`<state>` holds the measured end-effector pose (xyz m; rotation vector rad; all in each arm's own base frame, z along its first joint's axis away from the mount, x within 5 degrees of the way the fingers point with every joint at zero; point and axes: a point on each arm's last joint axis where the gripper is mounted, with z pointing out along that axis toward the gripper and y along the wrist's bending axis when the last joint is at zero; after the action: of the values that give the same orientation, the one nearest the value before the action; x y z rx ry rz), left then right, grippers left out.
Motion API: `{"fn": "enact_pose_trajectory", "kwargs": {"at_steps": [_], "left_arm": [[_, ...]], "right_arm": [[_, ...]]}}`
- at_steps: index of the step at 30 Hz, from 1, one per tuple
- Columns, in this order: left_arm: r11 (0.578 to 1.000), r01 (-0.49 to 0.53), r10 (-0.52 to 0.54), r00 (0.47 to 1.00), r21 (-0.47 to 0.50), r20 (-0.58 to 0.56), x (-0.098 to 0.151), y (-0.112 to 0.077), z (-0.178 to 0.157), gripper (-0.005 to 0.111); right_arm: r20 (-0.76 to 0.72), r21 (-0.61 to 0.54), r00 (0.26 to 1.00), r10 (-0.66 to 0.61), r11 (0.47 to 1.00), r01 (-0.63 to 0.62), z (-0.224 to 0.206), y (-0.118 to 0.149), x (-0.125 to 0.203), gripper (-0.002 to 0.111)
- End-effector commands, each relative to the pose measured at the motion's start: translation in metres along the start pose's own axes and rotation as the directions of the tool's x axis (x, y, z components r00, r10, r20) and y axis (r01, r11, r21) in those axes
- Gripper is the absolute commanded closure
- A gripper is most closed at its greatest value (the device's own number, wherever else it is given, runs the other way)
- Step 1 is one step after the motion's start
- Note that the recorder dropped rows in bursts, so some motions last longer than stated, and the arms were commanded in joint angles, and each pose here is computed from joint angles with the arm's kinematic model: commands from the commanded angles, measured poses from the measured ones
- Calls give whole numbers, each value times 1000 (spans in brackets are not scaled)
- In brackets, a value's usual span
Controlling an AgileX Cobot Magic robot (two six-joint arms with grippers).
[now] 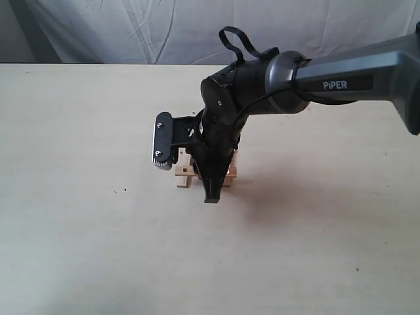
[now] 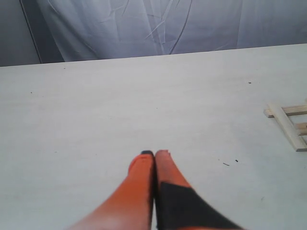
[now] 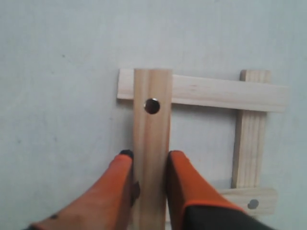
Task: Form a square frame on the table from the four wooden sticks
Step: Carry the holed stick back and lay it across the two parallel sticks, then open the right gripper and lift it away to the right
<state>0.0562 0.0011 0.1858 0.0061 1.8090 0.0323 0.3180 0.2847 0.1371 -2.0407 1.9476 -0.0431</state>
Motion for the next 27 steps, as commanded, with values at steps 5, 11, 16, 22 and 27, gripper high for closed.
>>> {"fn": "enact_pose_trajectory", "kwargs": {"at_steps": [5,11,16,22,27], "left_arm": [[1000,1,-1,1000,-1,14,0,0,0,107],[1000,1,-1,1000,-1,14,0,0,0,107],[1000,1,-1,1000,-1,14,0,0,0,107],[1000,1,-1,1000,-1,14,0,0,0,107],[1000,1,-1,1000,-1,14,0,0,0,107]], "right_arm": [[7,15,1000,-7,1000,7,-3,-3,0,79],[27,36,998,53,998,-54,-15,-5,-2,79],[84,50,959,270,960,-275,-41,-9,-6,79],[119,-88,867,483,875,-476,-67,1,-12,85],[39,-209,843,537,829,-519,-73,13,-11,109]]}}
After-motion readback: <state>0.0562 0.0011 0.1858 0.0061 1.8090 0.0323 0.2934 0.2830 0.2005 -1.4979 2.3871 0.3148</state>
